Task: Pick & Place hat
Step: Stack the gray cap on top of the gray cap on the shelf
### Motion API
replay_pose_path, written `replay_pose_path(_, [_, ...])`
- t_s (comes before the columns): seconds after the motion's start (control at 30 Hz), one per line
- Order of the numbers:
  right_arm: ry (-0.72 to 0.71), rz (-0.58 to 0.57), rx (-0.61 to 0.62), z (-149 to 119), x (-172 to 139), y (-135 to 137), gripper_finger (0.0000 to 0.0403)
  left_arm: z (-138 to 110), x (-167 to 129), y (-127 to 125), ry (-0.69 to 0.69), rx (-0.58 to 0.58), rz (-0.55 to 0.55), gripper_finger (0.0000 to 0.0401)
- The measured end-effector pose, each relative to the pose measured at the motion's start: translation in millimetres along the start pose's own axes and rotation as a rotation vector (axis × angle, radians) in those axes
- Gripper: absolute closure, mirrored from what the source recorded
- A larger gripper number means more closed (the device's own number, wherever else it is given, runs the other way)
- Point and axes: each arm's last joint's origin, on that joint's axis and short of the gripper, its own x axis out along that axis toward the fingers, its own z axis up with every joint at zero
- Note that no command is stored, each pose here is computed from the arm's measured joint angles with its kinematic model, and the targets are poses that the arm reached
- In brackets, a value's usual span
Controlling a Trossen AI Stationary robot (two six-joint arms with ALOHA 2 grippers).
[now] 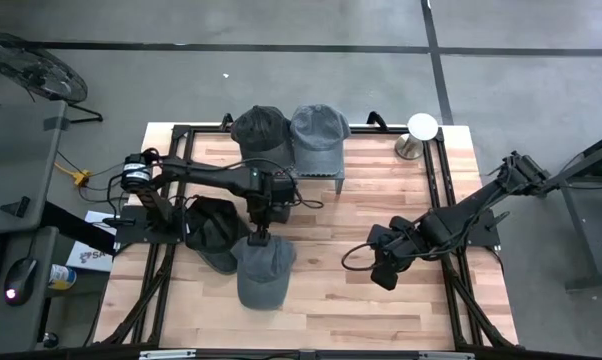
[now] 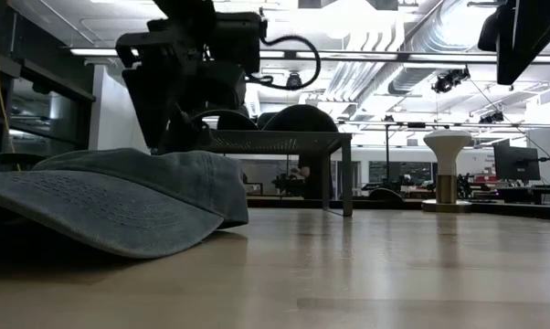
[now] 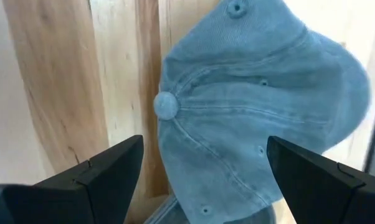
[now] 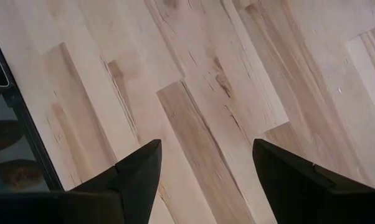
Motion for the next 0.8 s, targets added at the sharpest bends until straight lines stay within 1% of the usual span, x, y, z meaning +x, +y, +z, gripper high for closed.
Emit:
replay_pose_path(0.1, [-0.002, -0.001, -0.004, 0, 0, 0, 0.0158, 3, 1, -2, -0.023, 0.023, 0.064, 0.0066])
replay_pose_path(0.27, [-0.003, -0.002, -0.006, 0, 0, 0, 0.0158, 1, 3, 1, -0.018, 0.008, 0.076, 0.0066])
replay_pose_path(0.53, [-0.005, 0.001, -0.005, 0, 0, 0, 0.0158, -15, 27, 4, 0.018, -0.027, 0.052, 0.0066])
replay_pose_path(0.63, [-0.006, 0.002, -0.005, 1, 0, 0, 0.0158, -16, 30, 6, 0.013, -0.035, 0.059, 0.0066])
replay_pose_path(0.8, [-0.006, 0.002, -0.005, 1, 0, 0, 0.0158, -14, 30, 4, -0.015, -0.034, 0.005, 0.0066])
